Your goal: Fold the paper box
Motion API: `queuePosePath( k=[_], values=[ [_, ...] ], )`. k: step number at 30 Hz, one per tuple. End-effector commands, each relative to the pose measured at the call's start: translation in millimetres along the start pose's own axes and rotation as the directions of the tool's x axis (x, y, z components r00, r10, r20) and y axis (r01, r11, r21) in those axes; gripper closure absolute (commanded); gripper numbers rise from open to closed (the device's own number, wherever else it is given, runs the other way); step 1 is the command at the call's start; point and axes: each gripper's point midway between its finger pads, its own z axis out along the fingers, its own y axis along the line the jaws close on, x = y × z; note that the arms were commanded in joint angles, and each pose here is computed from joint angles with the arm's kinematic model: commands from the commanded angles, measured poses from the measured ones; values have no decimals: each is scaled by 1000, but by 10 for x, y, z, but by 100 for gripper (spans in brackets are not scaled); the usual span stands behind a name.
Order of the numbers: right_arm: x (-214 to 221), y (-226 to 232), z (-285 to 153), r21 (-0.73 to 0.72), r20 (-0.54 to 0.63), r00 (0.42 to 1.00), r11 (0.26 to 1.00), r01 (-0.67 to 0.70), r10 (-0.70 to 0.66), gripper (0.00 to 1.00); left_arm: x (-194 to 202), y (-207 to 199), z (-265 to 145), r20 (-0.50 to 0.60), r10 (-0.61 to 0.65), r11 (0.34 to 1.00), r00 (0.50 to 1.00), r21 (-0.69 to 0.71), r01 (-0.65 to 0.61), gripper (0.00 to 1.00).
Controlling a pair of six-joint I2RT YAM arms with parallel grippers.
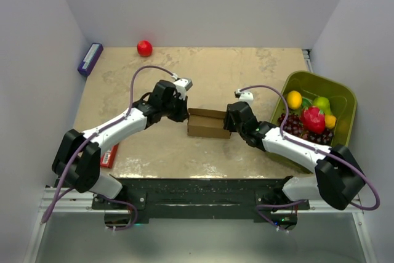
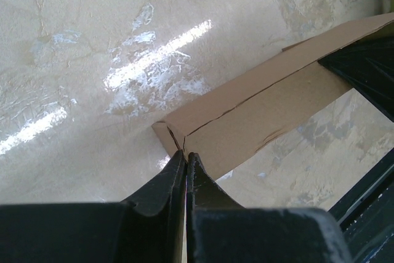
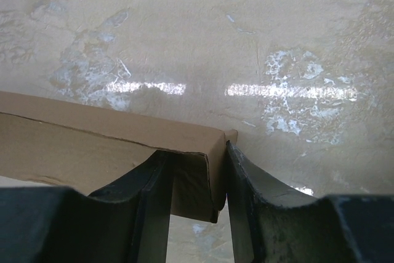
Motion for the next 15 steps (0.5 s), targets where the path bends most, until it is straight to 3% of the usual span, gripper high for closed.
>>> queuePosePath(
  k=[1, 15],
  values=[
    [335, -176, 22, 57, -108, 991, 995, 87, -81, 62, 74, -309, 12, 5, -11, 993, 1000, 113, 10, 100],
    [335, -170, 11, 57, -105, 991, 995, 87, -80, 62, 410, -186, 51, -45, 4, 1000, 999, 30, -3, 100]
  ],
)
